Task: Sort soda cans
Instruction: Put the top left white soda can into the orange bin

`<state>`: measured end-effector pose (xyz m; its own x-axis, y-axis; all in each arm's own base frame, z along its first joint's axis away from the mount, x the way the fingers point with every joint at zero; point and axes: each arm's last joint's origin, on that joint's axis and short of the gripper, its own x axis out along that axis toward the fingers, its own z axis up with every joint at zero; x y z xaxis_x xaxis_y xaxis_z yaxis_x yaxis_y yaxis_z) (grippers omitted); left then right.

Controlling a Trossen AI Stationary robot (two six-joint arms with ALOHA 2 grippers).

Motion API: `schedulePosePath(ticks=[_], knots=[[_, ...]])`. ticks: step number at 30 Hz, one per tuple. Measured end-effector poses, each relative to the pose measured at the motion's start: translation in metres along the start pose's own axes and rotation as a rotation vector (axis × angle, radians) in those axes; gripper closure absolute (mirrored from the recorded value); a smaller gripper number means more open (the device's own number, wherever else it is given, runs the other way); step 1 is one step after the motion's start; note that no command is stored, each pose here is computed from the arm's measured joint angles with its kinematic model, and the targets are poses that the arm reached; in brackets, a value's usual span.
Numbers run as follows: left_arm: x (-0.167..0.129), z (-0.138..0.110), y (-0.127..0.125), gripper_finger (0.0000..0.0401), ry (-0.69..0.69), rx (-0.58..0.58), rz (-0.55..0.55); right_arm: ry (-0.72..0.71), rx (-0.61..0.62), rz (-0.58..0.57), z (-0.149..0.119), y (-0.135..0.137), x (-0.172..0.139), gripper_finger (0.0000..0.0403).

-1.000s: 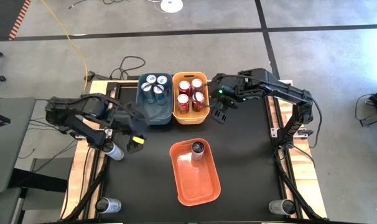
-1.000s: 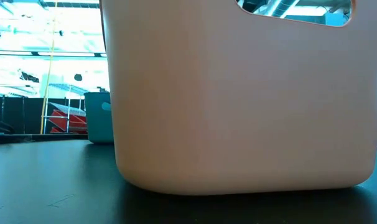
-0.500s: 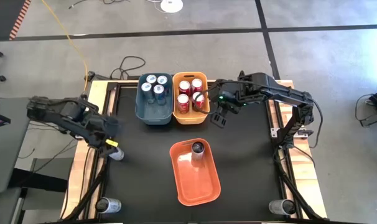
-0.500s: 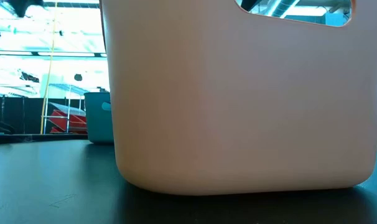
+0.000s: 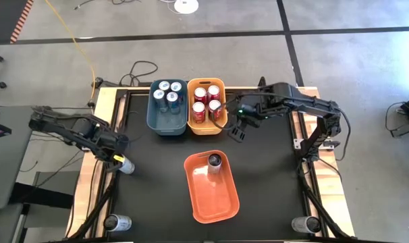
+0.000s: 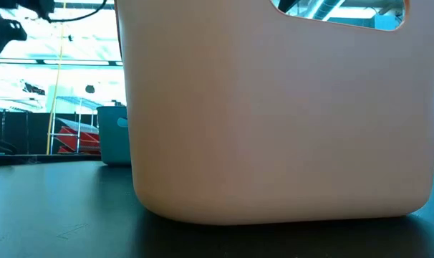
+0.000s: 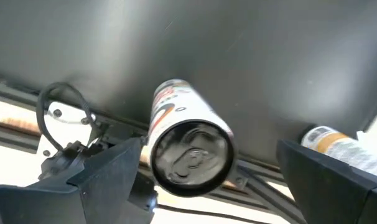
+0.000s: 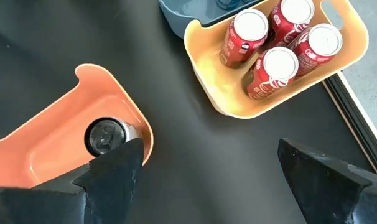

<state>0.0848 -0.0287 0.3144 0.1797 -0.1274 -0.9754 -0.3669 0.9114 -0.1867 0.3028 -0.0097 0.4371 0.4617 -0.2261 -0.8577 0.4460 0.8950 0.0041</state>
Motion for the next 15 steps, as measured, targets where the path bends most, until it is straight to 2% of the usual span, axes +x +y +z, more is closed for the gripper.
schedulePosePath(ticks=[15], knots=[[0.026, -0.002, 0.004, 0.003, 0.083, -0.016, 0.071, -0.005, 0.014, 0.001, -0.002, 0.006, -0.001, 0.0019]])
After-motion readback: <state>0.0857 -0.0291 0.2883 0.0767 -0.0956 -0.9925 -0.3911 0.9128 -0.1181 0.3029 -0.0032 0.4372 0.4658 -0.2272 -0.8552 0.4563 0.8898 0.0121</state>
